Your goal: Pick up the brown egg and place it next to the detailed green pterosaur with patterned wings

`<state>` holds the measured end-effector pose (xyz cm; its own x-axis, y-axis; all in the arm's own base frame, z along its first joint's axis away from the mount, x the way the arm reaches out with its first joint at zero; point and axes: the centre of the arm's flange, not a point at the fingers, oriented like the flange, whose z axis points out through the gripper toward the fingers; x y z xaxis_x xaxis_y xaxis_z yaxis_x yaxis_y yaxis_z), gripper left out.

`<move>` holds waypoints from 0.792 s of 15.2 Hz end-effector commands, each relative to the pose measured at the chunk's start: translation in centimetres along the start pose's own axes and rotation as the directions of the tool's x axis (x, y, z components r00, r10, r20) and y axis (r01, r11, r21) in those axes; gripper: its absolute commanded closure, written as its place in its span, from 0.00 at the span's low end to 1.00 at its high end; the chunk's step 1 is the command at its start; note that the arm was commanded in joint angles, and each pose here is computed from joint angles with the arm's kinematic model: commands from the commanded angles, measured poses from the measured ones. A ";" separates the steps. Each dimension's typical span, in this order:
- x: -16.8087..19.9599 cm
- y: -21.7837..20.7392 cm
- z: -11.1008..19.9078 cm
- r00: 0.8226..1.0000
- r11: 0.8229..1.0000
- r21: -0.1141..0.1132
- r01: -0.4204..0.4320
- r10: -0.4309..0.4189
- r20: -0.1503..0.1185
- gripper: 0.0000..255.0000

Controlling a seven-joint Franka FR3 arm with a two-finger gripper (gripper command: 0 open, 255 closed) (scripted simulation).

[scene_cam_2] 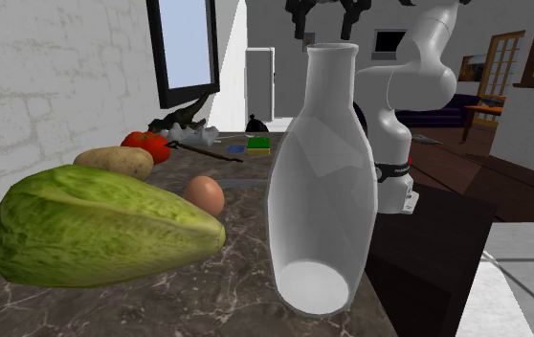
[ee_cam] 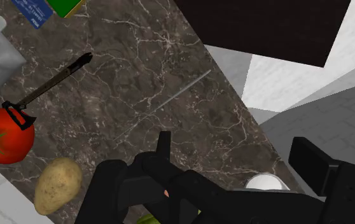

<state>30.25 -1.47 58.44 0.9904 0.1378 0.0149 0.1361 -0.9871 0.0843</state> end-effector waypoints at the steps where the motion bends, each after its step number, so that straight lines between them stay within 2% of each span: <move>1: 0.0 0.0 0.0 1.000 1.000 0.000 0.000 0.000 0.000 0.00; 6: 1.7 2.0 5.6 0.995 0.999 0.042 -0.021 0.026 -0.101 0.00; 12: 4.5 4.2 12.2 0.974 0.995 0.096 -0.041 0.062 -0.218 0.00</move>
<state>34.92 -5.60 47.64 0.9723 0.0978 0.2124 0.1009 -0.9949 -0.0040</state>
